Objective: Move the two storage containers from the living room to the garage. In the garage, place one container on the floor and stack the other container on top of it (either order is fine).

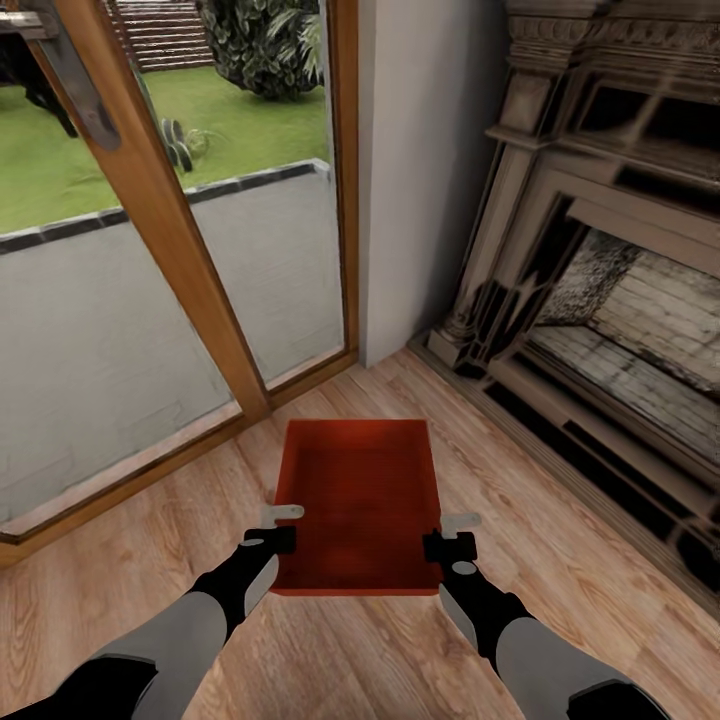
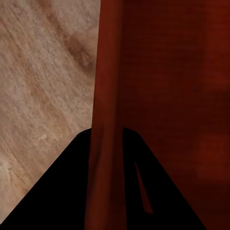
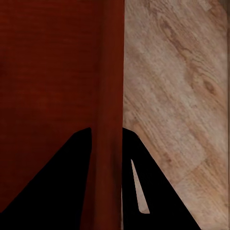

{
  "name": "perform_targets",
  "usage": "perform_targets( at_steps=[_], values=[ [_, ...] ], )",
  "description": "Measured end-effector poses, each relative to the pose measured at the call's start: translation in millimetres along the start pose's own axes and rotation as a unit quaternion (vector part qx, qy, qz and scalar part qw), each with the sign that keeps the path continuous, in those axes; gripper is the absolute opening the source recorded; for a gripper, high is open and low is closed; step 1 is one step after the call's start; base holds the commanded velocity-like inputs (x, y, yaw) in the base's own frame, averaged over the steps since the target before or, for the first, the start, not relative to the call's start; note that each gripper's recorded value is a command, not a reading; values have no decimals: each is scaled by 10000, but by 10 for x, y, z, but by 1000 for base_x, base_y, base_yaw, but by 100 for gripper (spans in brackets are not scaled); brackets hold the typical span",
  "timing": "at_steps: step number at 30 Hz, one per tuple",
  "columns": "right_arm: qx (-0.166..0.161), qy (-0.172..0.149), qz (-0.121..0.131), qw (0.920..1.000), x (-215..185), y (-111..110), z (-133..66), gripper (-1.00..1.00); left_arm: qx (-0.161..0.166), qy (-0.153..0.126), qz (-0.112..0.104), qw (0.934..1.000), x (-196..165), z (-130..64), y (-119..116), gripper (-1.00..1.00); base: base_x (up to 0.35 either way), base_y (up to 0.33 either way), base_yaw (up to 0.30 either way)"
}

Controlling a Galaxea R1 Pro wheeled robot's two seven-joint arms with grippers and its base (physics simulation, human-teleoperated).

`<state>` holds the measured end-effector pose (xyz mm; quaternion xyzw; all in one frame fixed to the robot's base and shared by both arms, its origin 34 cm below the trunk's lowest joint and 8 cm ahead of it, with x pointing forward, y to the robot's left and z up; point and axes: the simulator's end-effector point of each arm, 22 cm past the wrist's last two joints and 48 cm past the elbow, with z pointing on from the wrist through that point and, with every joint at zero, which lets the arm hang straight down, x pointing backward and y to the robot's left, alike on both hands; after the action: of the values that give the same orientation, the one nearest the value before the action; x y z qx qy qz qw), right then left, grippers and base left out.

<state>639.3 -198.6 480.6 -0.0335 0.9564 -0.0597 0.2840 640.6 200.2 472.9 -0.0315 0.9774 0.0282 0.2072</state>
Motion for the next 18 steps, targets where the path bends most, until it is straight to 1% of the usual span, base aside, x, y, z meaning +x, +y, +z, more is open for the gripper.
perform_targets(
  at_steps=[18],
  values=[
    [19, -140, 27, 9999, -149, -23, -60, -100, 8, -142, 4, 9999, -152, -84, -4, -100, 0, 0, -114]
  ],
)
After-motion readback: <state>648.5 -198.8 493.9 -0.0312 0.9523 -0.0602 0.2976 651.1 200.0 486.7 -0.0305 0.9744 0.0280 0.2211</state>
